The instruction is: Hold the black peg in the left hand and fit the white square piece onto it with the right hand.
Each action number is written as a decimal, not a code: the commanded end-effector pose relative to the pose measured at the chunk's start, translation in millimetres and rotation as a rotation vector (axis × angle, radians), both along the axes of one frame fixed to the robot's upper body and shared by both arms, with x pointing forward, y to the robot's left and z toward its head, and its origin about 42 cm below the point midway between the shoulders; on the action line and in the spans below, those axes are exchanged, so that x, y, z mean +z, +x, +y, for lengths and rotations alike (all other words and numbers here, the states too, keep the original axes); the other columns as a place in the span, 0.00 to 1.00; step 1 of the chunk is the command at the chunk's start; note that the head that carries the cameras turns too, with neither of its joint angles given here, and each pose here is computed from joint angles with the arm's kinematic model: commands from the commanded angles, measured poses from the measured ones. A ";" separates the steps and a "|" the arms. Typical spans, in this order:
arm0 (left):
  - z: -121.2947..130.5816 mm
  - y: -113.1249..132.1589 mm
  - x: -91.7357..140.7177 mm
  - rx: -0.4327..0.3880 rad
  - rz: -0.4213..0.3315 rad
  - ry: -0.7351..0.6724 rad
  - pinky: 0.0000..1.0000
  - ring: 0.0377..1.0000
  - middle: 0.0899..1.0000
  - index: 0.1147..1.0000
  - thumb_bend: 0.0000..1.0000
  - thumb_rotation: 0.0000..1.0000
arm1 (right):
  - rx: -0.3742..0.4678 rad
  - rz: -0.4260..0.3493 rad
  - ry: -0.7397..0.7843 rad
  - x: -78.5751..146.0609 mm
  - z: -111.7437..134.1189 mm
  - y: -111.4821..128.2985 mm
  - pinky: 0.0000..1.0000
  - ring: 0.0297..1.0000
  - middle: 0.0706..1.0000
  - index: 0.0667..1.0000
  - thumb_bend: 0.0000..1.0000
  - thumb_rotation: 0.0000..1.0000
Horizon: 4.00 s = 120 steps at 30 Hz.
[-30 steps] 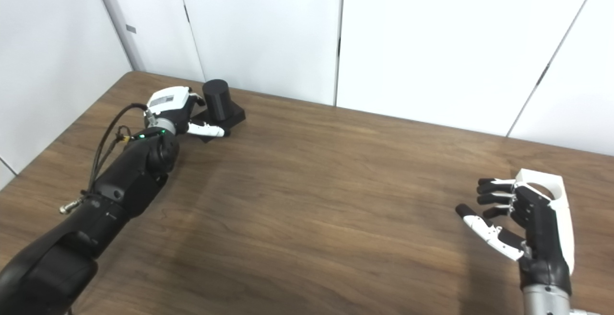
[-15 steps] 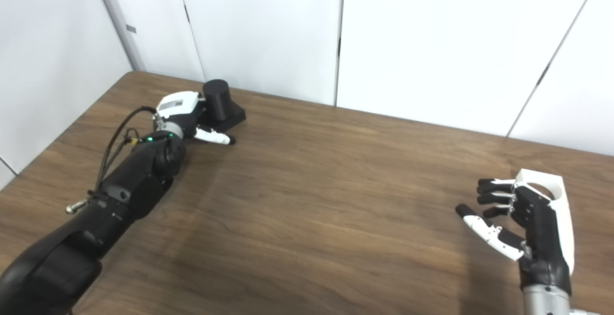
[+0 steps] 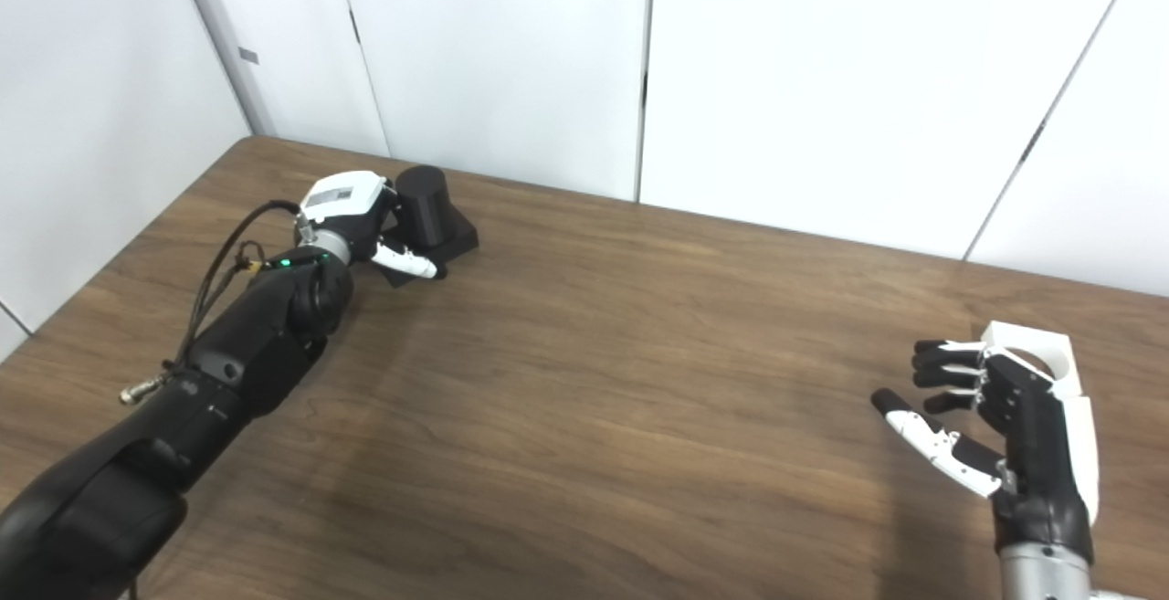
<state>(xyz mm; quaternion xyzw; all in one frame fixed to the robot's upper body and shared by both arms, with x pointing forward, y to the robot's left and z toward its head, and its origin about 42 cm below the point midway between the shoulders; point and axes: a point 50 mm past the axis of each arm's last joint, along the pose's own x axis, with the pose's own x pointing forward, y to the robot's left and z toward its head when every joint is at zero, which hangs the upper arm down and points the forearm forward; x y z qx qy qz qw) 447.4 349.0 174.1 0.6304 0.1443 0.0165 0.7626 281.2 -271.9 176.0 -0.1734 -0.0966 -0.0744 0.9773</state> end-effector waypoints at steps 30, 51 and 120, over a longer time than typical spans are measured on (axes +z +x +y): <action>-30.6 -22.5 7.1 -0.513 -0.061 -0.243 0.95 1.00 0.92 0.42 0.52 0.07 | 0.011 -0.097 -0.034 18.4 0.2 6.6 0.42 0.53 0.62 0.45 0.50 0.11; -104.5 -46.6 -28.9 -0.785 0.029 -0.320 0.91 1.00 0.93 0.42 0.52 0.07 | 0.017 -0.102 -0.029 17.7 2.1 7.2 0.43 0.55 0.63 0.45 0.50 0.11; -110.8 -75.2 -68.8 -1.104 0.190 -0.113 0.88 0.93 0.89 0.42 0.52 0.06 | 0.065 0.006 -0.842 157.0 -84.1 125.0 0.60 0.72 0.77 0.72 0.70 0.02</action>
